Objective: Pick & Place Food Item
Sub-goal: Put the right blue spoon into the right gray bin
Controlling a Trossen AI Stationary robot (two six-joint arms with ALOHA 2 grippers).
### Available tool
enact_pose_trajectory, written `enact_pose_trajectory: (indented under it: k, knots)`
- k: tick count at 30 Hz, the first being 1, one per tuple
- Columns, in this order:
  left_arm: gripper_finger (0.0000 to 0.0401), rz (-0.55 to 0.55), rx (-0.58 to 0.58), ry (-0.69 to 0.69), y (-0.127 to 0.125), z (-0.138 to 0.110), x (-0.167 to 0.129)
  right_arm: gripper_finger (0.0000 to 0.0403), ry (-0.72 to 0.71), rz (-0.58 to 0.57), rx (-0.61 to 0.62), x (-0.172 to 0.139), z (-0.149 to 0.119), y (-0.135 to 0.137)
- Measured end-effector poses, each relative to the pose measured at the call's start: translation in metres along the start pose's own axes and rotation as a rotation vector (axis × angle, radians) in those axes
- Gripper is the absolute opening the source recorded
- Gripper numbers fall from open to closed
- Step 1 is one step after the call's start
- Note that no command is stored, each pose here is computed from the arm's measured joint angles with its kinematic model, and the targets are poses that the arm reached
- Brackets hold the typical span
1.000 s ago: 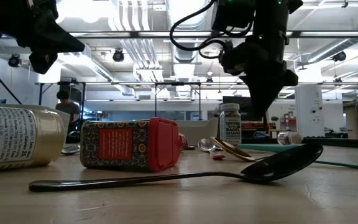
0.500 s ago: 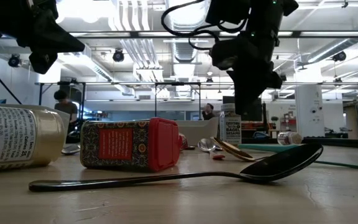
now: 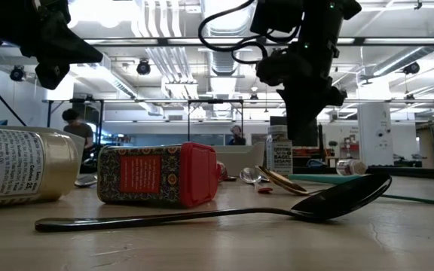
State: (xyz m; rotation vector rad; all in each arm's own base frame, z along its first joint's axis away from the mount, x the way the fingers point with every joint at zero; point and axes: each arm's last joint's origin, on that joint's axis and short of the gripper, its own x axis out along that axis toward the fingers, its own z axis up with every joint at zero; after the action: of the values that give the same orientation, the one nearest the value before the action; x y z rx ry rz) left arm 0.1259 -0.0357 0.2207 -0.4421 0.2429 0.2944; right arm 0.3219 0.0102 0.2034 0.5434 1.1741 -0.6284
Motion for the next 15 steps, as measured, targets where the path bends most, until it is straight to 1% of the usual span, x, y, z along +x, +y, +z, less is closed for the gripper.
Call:
enact_pose_trajectory:
  k: [4, 6, 8, 15]
  knots:
    - [0.0000, 0.000, 0.000, 0.000, 0.0000, 0.0000, 0.0000, 0.0017, 0.019, 0.018, -0.001, 0.0000, -0.0006, 0.0005]
    - [0.0001, 0.000, 0.000, 0.000, 0.0000, 0.0000, 0.0000, 0.0032, 0.024, 0.017, -0.002, -0.0001, -0.0009, 0.0002]
    - [0.0000, 0.000, -0.001, 0.000, 0.0000, 0.0000, 0.0000, 0.0061, 0.028, 0.013, 0.001, 0.0001, -0.0014, -0.0003]
    - [0.0000, 0.000, -0.001, 0.000, 0.0000, 0.0000, 0.0000, 0.0196, 0.043, -0.018, 0.011, 0.0011, -0.0009, -0.0052]
